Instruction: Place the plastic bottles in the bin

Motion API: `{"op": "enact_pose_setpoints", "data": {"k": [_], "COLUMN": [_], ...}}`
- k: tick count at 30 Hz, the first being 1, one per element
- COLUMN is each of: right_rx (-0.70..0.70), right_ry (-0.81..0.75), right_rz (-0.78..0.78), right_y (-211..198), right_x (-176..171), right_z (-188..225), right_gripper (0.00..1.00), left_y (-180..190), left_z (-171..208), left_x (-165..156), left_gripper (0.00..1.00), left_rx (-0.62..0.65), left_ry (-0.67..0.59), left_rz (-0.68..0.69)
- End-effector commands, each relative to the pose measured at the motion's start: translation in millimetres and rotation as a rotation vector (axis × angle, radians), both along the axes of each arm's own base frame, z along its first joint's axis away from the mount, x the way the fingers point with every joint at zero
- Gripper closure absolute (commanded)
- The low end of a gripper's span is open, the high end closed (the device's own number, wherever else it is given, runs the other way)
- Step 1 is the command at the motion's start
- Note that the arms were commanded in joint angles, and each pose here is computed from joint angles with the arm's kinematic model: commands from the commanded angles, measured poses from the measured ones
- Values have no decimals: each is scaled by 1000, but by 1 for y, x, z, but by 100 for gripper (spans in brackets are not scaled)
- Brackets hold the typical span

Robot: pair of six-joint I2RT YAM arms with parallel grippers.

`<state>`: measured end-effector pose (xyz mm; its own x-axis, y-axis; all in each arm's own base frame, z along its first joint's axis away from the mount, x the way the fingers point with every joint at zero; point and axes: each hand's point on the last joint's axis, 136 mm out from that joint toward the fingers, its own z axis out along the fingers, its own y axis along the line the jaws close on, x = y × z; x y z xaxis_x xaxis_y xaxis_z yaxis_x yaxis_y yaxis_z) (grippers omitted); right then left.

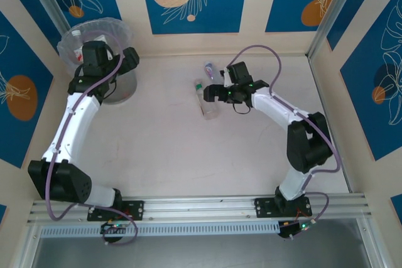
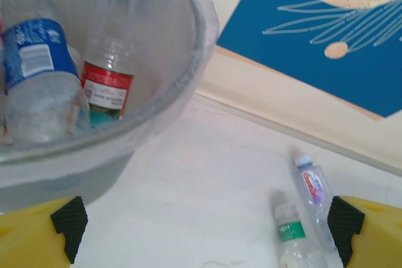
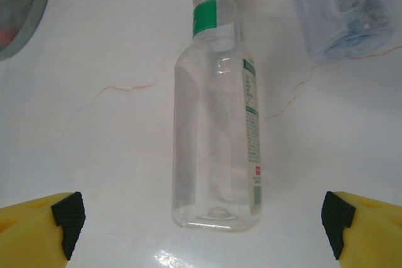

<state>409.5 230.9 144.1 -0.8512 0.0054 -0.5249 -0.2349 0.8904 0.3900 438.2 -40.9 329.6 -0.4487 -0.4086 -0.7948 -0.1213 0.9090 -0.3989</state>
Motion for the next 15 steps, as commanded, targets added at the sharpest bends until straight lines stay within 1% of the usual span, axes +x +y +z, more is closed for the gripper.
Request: {"op": "enact_pose_setpoints", "data": {"k": [1, 8, 11, 15], "right_rx": [-43, -174, -213, -284], "right_ry": [55, 108, 117, 122], "right_rz": [32, 76, 93, 100], "right_y": [9, 22, 26, 25], "right_x": [-2, -2, -3, -5], "right_z": [-13, -48, -58, -71], "right_gripper": [1, 0, 0, 0], "left_y": [-11, -11, -11, -19], "left_z": [3, -18, -25, -27], "left_x": [-9, -18, -20, -22], "left_gripper": [1, 1, 1, 1], "left_rx": [-5, 5, 11, -6], "left_ry": [-16, 45, 55, 39], "left_rz": [-69, -80, -82, -130]}}
